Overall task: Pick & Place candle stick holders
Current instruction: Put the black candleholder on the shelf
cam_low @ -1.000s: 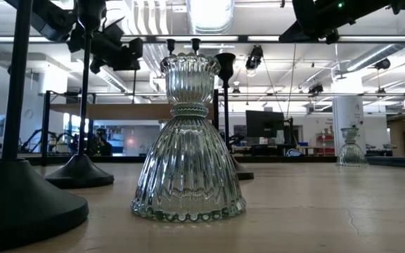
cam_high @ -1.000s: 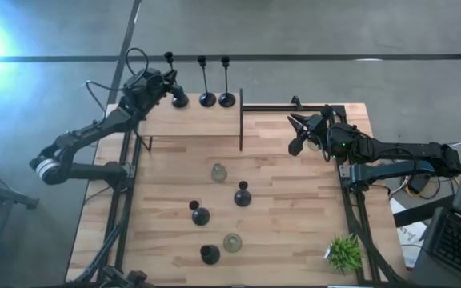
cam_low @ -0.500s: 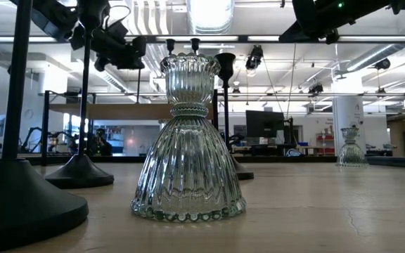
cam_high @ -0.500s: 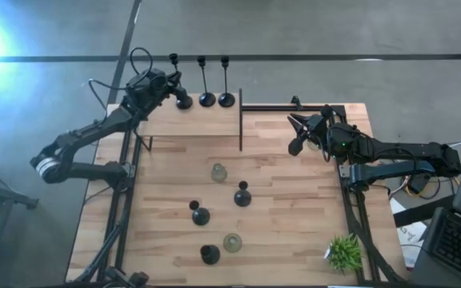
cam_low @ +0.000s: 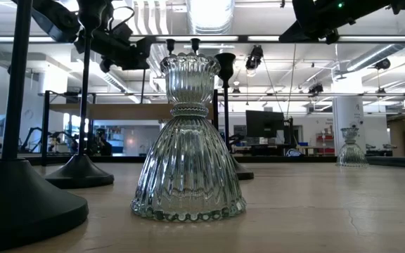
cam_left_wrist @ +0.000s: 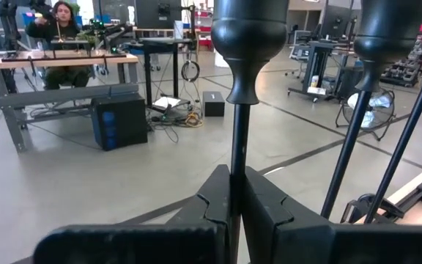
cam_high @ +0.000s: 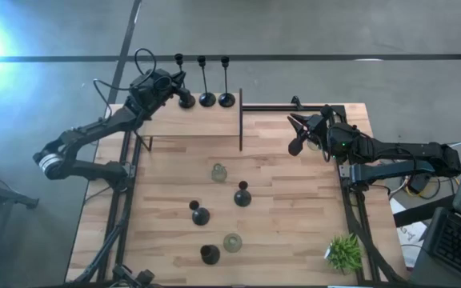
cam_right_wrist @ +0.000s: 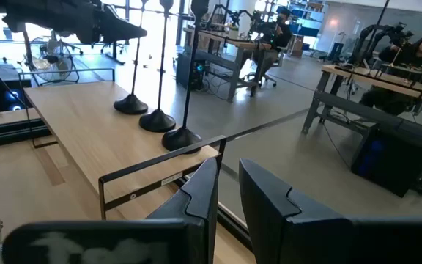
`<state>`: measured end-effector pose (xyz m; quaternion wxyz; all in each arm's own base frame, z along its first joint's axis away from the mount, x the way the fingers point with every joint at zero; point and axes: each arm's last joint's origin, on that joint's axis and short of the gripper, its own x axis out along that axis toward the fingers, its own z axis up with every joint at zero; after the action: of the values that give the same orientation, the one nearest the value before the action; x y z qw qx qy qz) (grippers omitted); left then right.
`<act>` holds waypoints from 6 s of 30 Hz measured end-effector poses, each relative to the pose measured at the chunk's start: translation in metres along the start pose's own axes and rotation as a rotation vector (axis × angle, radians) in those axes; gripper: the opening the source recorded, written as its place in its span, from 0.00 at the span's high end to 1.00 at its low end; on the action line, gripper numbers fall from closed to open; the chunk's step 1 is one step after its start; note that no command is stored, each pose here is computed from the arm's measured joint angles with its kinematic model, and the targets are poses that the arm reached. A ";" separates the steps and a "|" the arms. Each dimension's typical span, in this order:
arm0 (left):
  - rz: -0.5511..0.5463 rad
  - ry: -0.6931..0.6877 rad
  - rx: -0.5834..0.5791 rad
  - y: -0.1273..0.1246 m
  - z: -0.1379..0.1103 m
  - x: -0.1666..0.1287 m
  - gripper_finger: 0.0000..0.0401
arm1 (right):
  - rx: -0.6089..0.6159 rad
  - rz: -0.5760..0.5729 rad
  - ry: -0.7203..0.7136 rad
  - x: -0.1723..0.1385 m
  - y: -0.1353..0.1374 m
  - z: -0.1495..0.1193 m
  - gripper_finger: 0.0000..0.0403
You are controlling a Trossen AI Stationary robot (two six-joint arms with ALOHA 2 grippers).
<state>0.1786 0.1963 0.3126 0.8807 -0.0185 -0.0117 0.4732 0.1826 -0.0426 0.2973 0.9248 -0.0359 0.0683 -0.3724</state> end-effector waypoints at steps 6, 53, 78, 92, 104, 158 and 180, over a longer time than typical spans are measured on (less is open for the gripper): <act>-0.003 -0.008 0.006 -0.001 0.000 0.000 0.96 | 0.000 0.000 0.000 0.000 0.000 0.000 0.87; -0.017 0.084 0.053 -0.001 -0.007 -0.004 0.83 | 0.000 0.000 0.000 0.000 0.000 0.000 0.87; -0.028 0.124 0.136 0.008 0.019 -0.058 0.68 | 0.000 0.000 0.000 0.000 0.000 0.000 0.87; -0.890 0.250 0.039 -0.010 0.020 -0.131 0.68 | 0.000 0.000 0.000 0.000 0.000 0.000 0.87; -1.179 0.445 -0.077 -0.035 -0.011 -0.195 0.69 | 0.000 0.001 0.000 0.000 0.000 0.000 0.87; -1.427 0.330 0.003 -0.190 -0.114 -0.301 0.68 | 0.000 0.000 0.000 0.000 0.000 0.000 0.87; -1.393 0.484 -0.089 -0.219 -0.117 -0.322 0.76 | 0.000 0.000 0.000 0.000 0.000 0.000 0.87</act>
<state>0.1880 -0.1955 0.2044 0.9534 -0.1462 0.1547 -0.2139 0.1825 -0.0425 0.2974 0.9249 -0.0359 0.0681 -0.3723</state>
